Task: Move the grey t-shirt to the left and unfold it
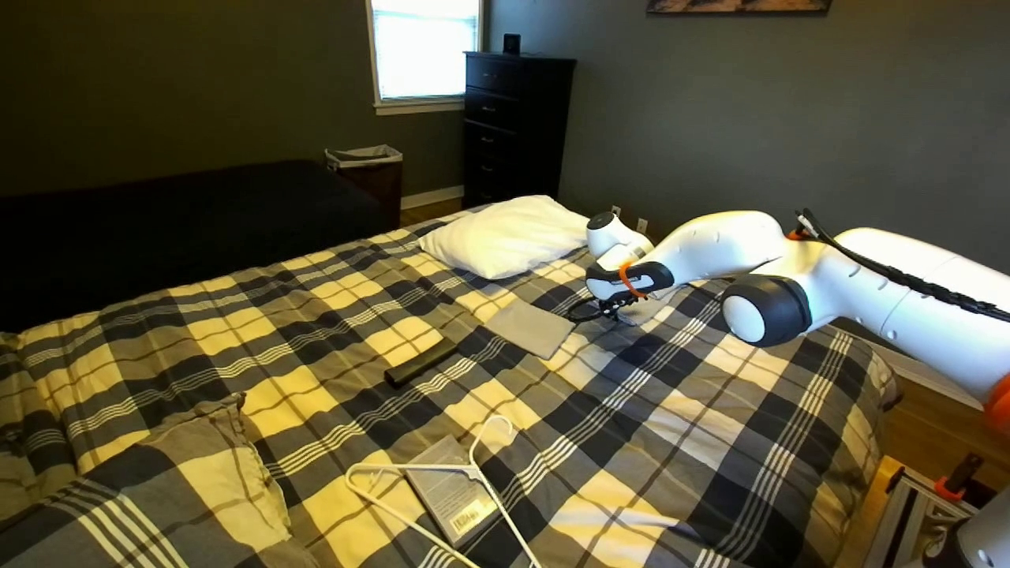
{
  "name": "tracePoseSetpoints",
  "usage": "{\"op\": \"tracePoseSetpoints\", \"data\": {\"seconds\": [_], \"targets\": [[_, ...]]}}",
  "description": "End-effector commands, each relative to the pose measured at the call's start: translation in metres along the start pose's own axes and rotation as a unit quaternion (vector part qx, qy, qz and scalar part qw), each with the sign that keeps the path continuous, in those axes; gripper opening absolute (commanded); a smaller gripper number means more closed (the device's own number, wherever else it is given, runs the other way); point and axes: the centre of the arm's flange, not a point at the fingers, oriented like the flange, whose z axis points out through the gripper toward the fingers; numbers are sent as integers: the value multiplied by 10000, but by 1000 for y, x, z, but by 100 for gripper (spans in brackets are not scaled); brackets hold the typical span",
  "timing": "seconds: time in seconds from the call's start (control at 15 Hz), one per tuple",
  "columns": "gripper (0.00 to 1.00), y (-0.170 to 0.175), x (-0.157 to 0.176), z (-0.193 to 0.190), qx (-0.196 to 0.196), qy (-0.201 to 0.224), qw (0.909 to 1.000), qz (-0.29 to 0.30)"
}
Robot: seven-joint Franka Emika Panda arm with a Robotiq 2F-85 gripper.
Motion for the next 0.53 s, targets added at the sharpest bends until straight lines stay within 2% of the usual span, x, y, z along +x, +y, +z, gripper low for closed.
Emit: {"op": "tracePoseSetpoints", "data": {"seconds": [0.0, 0.33, 0.47], "targets": [[60, 2, 54, 25, -71, -132, 9999, 84], [59, -4, 56, 27, -71, -150, 9998, 70], [52, -7, 56, 27, -67, -158, 9998, 61]]}}
